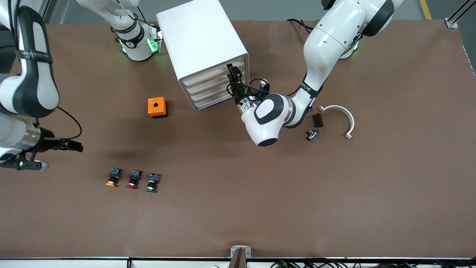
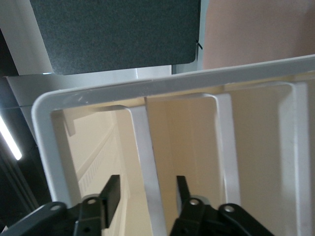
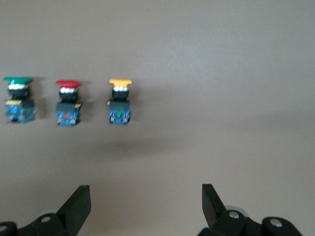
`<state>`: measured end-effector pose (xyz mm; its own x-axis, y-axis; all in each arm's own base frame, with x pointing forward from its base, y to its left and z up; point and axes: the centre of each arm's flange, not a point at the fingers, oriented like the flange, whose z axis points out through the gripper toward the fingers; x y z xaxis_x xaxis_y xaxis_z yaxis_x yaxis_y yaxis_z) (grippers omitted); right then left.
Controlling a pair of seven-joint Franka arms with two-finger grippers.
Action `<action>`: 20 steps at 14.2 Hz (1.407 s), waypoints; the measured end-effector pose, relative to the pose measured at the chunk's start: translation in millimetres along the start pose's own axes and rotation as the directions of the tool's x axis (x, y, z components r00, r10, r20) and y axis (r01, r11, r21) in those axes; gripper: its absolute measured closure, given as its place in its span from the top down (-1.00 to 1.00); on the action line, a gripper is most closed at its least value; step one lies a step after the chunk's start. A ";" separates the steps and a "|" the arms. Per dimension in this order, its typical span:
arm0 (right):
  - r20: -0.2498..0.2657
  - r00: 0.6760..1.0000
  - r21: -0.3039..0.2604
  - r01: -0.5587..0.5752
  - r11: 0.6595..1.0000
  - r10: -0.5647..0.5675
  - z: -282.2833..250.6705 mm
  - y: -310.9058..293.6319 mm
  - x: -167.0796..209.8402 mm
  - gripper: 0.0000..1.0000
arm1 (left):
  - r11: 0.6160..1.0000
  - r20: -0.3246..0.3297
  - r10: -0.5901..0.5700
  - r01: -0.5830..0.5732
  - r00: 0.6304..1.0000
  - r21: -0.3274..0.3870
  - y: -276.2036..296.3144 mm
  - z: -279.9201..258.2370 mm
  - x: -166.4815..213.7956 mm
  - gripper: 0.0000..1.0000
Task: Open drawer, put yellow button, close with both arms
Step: 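Pull the drawer open with the left gripper while the right gripper reaches buttons, then grasp the yellow push button with the right gripper and lift it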
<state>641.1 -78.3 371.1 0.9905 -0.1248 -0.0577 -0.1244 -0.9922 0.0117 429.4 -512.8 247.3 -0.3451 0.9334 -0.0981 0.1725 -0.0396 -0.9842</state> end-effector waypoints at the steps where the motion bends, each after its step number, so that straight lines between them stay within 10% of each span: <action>1: -0.010 1.000 -0.003 -0.015 1.000 0.015 18.0 -1.4 6.3 1.00 | 1.000 -0.010 0.000 0.000 1.000 0.002 0.1 6.9 -2.2 -0.14; 10: -0.057 0.994 0.071 -0.087 0.994 0.091 116.1 -32.9 31.0 1.00 | 0.999 -0.014 -0.036 0.036 0.999 -0.002 7.1 24.3 -9.5 -0.74; 20: -0.108 0.986 0.064 -0.123 0.990 0.130 172.3 -57.5 35.7 1.00 | 0.998 0.143 -0.070 0.067 0.987 0.021 20.9 -50.4 16.1 -0.77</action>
<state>673.4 -26.5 196.3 0.9665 -0.2514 0.0524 -0.2492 -0.9674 -0.0453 474.0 -480.6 232.6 -0.4851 0.8731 -0.0493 0.1292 0.0157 -0.9915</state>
